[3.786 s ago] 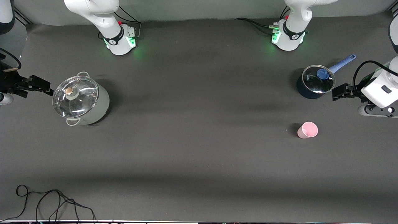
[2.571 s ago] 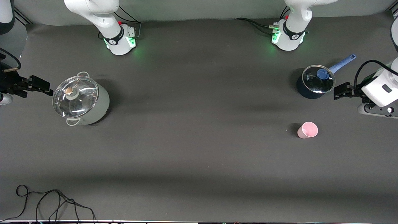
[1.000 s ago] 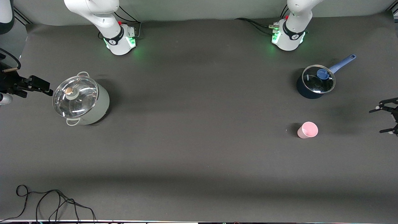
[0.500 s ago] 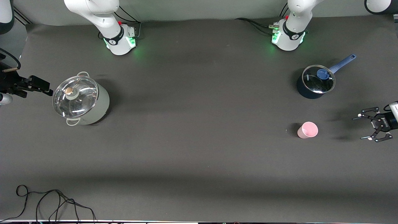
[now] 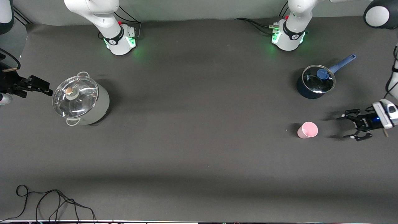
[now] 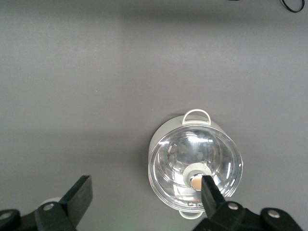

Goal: Transfer pink cup from left to right arm
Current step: 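Lower the open left gripper beside the pink cup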

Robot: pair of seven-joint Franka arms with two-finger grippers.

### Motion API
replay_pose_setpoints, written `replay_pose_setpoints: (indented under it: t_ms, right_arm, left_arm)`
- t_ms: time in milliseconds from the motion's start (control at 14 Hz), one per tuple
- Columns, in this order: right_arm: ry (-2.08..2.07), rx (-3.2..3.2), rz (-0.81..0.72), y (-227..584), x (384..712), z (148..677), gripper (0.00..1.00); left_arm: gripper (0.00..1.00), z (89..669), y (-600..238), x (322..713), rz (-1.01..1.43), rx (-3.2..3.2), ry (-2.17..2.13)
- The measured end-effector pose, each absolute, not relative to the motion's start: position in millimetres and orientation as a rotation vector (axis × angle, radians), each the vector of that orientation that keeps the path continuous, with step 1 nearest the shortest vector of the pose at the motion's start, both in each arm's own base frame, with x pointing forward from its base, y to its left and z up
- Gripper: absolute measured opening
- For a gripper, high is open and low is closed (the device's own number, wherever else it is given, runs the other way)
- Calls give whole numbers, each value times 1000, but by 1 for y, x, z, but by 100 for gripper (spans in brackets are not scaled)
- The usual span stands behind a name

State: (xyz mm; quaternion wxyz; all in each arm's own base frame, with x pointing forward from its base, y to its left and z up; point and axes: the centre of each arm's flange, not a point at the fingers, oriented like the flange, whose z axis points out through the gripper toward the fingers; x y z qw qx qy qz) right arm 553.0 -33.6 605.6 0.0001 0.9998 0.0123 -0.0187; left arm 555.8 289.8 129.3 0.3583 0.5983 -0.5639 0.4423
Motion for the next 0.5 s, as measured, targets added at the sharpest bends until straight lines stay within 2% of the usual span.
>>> replay_pose_setpoints:
  t_ms: [214, 500]
  right_arm:
    - [39, 3141, -59, -34, 553, 606, 100]
    - [39, 3141, -59, -34, 553, 606, 100]
  left_arm:
    - [99, 89, 263, 549, 1177, 1450, -1364]
    - [99, 74, 240, 554, 1215, 1378, -1366]
